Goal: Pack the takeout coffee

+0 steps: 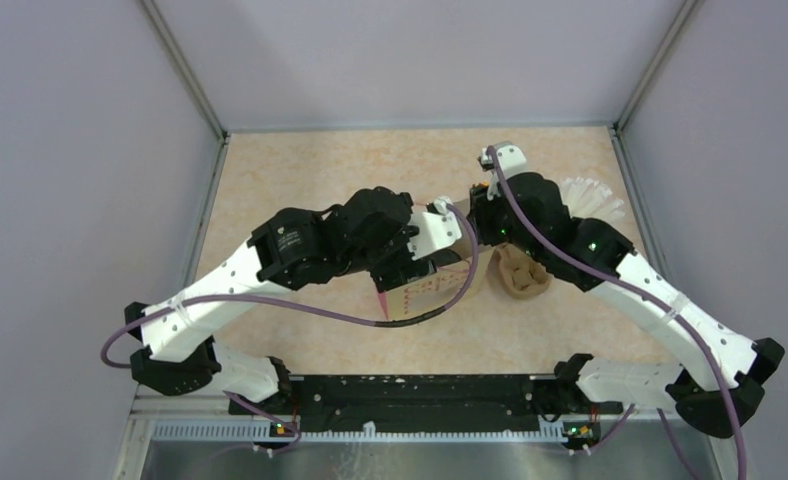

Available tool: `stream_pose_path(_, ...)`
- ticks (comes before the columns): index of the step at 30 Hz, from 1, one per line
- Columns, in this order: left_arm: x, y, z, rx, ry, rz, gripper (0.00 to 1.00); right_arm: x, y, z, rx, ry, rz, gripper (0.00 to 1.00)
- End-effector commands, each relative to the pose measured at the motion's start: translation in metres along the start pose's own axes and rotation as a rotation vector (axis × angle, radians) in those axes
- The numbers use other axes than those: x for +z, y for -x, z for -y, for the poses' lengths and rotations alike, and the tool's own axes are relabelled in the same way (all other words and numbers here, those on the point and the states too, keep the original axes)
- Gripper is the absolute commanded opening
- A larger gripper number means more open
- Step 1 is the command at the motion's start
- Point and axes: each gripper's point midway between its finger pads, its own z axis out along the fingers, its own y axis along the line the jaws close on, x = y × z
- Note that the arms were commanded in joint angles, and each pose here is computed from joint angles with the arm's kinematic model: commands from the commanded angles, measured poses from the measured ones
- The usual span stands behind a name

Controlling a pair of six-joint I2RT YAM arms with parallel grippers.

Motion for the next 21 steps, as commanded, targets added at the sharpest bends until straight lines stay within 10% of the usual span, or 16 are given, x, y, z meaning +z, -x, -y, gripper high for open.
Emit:
stream_pose_path(1,0.007,0.005,0.0,0.028,0.004,0.011,0.67,-0.001,0.016,0.004,-0.069,-0.034,0.008,0.37)
stream_pose_path(21,0.027,0.003,-0.004,0.053,0.045,0.001,0.66,0.038,0.026,0.027,-0.082,0.051,-0.075,0.26)
